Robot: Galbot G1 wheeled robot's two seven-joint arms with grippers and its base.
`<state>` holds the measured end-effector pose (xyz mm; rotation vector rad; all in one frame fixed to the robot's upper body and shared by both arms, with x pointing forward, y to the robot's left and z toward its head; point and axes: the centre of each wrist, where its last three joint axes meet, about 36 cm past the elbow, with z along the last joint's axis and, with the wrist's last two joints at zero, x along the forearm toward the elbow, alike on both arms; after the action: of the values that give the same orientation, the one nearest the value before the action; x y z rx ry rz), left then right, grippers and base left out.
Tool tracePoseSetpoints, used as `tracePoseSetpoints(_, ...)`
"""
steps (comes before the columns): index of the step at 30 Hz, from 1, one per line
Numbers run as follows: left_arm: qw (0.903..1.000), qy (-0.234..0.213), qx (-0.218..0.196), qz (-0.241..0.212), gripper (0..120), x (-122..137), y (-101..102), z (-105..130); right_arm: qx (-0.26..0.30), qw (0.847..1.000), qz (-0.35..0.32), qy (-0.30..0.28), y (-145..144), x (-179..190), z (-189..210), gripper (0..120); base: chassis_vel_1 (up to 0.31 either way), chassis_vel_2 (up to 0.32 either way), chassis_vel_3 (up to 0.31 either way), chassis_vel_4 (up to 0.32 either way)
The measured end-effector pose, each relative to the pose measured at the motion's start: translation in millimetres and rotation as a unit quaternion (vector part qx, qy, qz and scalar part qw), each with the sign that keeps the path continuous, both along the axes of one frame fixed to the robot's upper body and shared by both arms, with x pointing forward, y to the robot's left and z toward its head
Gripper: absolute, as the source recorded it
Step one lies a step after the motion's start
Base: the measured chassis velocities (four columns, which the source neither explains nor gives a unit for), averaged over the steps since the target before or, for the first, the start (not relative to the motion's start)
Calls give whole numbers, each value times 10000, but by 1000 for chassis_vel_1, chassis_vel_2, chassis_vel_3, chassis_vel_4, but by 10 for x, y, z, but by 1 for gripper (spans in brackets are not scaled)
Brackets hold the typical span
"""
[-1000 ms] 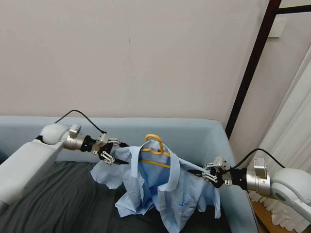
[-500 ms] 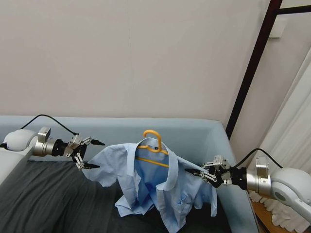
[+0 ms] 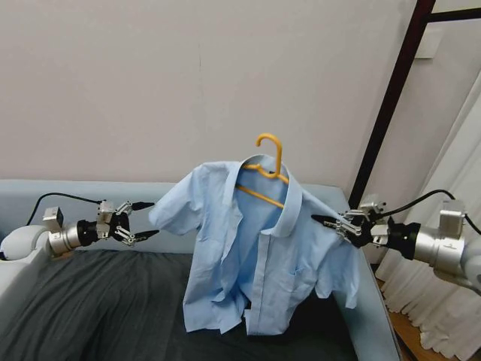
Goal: Pick up the clothes from the sofa and hang them on the clothes hanger.
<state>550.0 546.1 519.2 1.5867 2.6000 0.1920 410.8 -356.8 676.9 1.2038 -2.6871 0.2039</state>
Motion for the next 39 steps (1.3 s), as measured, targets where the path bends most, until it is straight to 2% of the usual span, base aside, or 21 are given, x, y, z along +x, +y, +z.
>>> tracePoseSetpoints(2,10000,-4,0,26,100,-30,24,-29,78,9998,-153,74,46,-40,56,4,0,0,0,0)
tracePoseSetpoints(4,10000,-2,-6,41,100,-65,34,-78,189,9982,-542,183,153,-130,168,4,0,0,0,0)
tracePoseSetpoints(6,10000,-20,-39,4,100,-80,-21,-169,282,9917,-1223,281,294,-267,353,4,0,0,0,0)
tracePoseSetpoints(8,10000,-24,-49,-8,100,-79,-43,-197,288,9890,-1427,278,318,-294,392,4,0,0,0,0)
tracePoseSetpoints(11,9999,-23,-93,-61,100,-71,-137,-315,319,9706,-2376,217,371,-367,517,4,0,0,0,0)
tracePoseSetpoints(12,9999,-23,-93,-61,100,-71,-137,-315,319,9706,-2376,217,371,-367,517,4,0,0,0,0)
tracePoseSetpoints(14,9999,-22,-103,-81,100,-67,-174,-363,331,9613,-2729,191,364,-376,576,4,0,0,0,0)
tracePoseSetpoints(16,9999,-32,-98,-126,100,-52,-255,-448,250,9365,-3498,82,284,-362,765,4,0,0,0,0)
tracePoseSetpoints(18,9999,-30,-97,-136,100,-48,-268,-459,228,9312,-3637,65,271,-365,812,4,0,0,0,0)
tracePoseSetpoints(20,9998,-32,-94,-177,100,-23,-321,-480,90,9088,-4171,-112,188,-362,1025,4,0,0,0,0)
tracePoseSetpoints(22,9998,-34,-95,-181,100,-21,-327,-481,74,9059,-4232,-152,174,-359,1055,4,0,0,0,0)
tracePoseSetpoints(24,9998,-40,-84,-201,100,-13,-347,-484,8,8926,-4495,-346,105,-348,1204,4,0,0,0,0)
tracePoseSetpoints(26,9997,-46,-67,-212,100,-11,-357,-492,-127,8731,-4836,-606,1,-334,1447,4,0,0,0,0)
tracePoseSetpoints(28,9997,-49,-63,-213,100,-12,-357,-492,-152,8690,-4904,-638,-18,-332,1494,4,0,0,0,0)
tracePoseSetpoints(30,9997,-70,-48,-223,100,-10,-366,-490,-221,8515,-5189,-725,-110,-301,1659,4,0,0,0,0)
tracePoseSetpoints(32,9997,-76,-49,-229,100,-8,-370,-488,-228,8494,-5221,-732,-125,-293,1674,4,0,0,0,0)
tracePoseSetpoints(36,9995,-124,-42,-277,100,20,-405,-466,-301,8310,-5503,-755,-290,-195,1773,4,0,0,0,0)
tracePoseSetpoints(38,9995,-127,-40,-279,100,21,-406,-465,-307,8300,-5518,-755,-298,-190,1776,4,0,0,0,0)
tracePoseSetpoints(39,9994,-145,-25,-298,100,35,-414,-466,-355,8195,-5674,-724,-386,-133,1792,4,0,0,0,0)
